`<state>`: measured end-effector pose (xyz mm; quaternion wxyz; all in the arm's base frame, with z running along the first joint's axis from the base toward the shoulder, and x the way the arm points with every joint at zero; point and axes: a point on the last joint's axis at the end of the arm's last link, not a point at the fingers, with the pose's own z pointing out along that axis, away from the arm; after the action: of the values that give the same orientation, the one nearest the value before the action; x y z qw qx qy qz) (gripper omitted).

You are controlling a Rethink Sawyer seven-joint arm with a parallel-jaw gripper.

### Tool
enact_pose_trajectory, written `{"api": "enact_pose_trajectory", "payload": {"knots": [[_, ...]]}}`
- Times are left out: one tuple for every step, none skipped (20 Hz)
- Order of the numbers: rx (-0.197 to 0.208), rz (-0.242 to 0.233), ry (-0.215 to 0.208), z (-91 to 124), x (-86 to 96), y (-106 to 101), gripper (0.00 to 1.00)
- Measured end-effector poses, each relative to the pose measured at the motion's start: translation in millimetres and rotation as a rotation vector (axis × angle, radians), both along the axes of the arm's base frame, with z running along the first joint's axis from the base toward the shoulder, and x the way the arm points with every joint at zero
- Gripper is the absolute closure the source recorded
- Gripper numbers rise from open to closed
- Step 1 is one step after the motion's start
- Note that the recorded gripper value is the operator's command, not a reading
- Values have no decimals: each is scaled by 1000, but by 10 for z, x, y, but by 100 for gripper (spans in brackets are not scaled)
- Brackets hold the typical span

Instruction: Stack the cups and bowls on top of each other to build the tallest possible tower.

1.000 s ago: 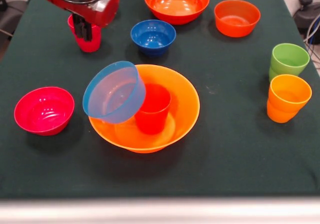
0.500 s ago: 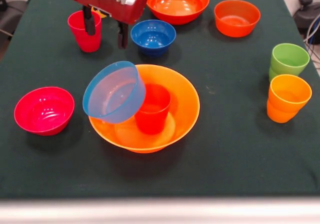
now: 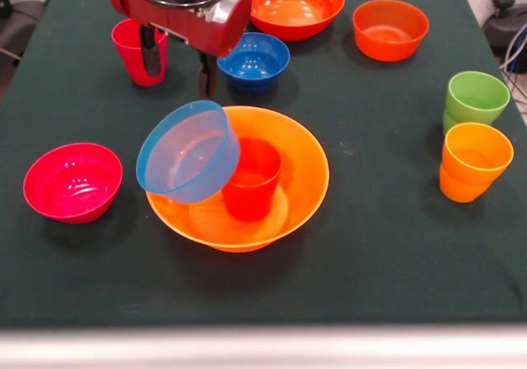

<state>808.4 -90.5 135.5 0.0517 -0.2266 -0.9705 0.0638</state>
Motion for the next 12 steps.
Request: {"api": "enact_pose_trajectory", "payload": {"knots": [[-1, -1, 2, -22, 6, -11, 0], [-2, -3, 3, -43, 11, -22, 0], [-3, -5, 6, -76, 20, -35, 0], [-4, -7, 8, -108, 28, -47, 0], [-4, -10, 14, -163, 38, -60, 0], [-3, -11, 15, -179, 43, -63, 0], [-1, -12, 18, -202, 46, -66, 0], [0, -14, 19, -219, 48, -67, 0], [3, -17, 24, -255, 49, -68, 0], [4, -18, 25, -284, 54, -67, 0], [5, -19, 26, -295, 56, -64, 0], [5, -19, 26, -309, 59, -59, 0]]}}
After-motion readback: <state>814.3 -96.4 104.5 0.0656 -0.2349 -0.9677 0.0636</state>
